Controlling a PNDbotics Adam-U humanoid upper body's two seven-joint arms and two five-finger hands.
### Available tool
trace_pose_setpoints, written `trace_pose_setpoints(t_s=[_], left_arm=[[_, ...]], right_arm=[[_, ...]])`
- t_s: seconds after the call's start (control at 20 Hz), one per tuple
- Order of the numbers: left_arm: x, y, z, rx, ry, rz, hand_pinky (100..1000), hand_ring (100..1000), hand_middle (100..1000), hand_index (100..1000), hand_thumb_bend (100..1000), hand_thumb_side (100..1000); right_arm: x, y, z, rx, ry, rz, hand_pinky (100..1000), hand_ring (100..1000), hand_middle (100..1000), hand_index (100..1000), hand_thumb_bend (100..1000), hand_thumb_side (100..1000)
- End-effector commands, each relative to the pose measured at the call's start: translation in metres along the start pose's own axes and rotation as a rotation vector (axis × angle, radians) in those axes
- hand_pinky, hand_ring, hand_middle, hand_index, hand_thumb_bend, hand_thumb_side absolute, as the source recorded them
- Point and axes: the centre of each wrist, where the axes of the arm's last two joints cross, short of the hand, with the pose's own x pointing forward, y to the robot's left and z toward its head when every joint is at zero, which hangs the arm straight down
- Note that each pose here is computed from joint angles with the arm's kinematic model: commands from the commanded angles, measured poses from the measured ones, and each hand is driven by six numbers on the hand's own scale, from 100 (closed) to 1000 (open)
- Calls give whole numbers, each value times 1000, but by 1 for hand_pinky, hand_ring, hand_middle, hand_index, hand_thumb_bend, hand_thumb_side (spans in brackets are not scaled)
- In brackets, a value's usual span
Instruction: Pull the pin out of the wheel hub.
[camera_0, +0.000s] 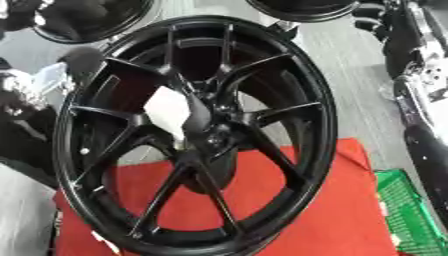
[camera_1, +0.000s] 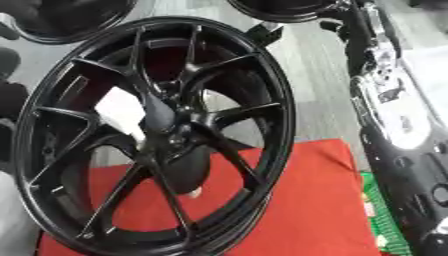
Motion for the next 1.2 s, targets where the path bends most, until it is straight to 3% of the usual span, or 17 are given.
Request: trace_pose_setpoints(t_s=[0.05,0.45,0.6,0.95,1.05,1.2], left_arm=[[9,3,-5,-56,-19,-49,775,872,833,833,295,715],[27,2,-22,-198,-13,-9,785,855,841,841,341,714],[31,2,-26,-243,1,-11,803,863,847,852,412,662],[42,3,-35,-341,29,-25,822,864,818,859,614,289],[43,5,-35,-362,35,-25,821,862,810,849,596,147],[46,9,-36,-399,44,-20,822,863,809,841,596,100]], right_arm=[[8,-4,-3,5,-26,26,800,752,726,739,100,738],[6,-6,-1,-1,-18,34,800,752,726,739,100,739],[5,-7,-1,0,-15,36,800,752,725,739,100,741],[3,-7,-1,4,-9,41,800,752,725,739,100,743],[3,-7,-1,4,-6,43,799,752,725,739,100,744],[3,-7,-1,4,-6,44,799,752,725,739,100,744]])
